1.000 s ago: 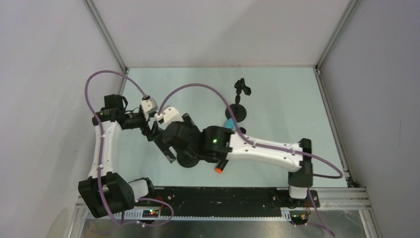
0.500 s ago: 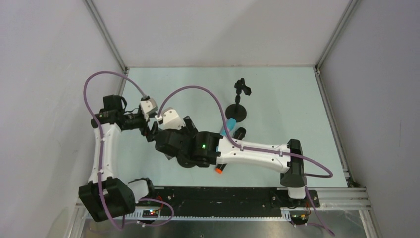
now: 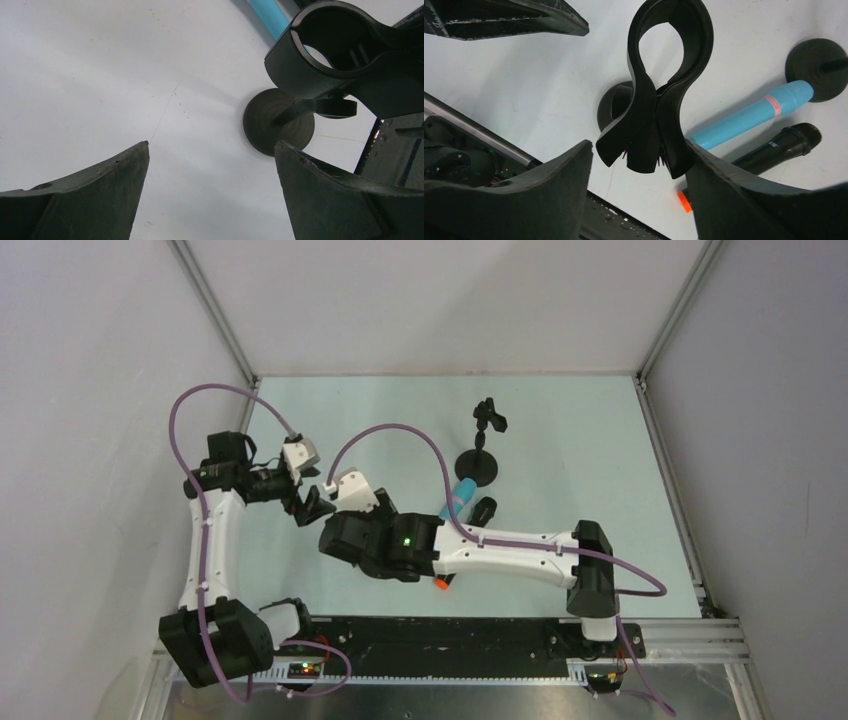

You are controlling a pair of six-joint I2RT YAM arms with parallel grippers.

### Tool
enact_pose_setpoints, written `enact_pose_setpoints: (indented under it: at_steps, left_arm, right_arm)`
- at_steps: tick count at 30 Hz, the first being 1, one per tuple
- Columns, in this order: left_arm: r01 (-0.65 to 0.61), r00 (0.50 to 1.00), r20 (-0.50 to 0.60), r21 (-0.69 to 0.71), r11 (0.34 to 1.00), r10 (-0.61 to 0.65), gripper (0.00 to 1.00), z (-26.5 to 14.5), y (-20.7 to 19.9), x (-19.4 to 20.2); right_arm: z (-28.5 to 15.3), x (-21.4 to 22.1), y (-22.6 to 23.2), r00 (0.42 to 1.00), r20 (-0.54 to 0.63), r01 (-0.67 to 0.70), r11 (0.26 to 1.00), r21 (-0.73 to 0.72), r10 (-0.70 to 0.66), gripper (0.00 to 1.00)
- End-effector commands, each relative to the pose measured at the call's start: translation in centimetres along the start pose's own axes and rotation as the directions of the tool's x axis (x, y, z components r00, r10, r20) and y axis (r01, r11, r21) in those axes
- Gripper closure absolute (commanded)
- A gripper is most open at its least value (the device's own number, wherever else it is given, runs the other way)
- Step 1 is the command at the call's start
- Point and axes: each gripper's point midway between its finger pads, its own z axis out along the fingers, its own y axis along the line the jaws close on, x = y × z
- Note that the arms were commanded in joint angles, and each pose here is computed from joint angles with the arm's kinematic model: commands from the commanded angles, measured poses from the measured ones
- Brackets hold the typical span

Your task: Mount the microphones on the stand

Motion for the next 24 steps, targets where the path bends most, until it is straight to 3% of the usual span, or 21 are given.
enact_pose_setpoints:
  at_steps: [1,13,15,20,24]
  left_arm:
    - [-0.017,1.0,0.006,-0.032,0.999,0.017,0.0,-0.8,0.0,-0.8]
    - [-0.022,1.0,-0.018,-0.028,0.999,0.021,0.0,-0.5,-0.4,0.3]
    - [-0.018,1.0,-0.019,-0.027,0.999,0.017,0.0,-0.5,-0.3,0.5]
    - [-0.025,0.999,-0.024,-0.018,1.0,0.025,0.0,-0.3,-0.4,0.8]
    - [-0.034,0.999,-0.028,-0.02,0.999,0.034,0.0,-0.3,-0.5,1.1]
  right_arm:
    - [-1.7,-2.3,-0.3,0.992,0.072,-0.103,0.994,-0.035,0.105,0.33]
    - [-2.7,-2.8,-1.3,0.981,0.121,-0.142,0.986,-0.092,0.153,0.43]
    - [-2.8,-2.9,-1.5,0.977,0.125,-0.16,0.981,-0.111,0.173,0.4]
    - [-2.8,-3.3,-1.3,0.974,0.129,-0.167,0.977,-0.136,0.184,0.22]
    - [-3.0,-3.9,-0.5,0.972,0.139,-0.163,0.972,-0.172,0.188,0.2]
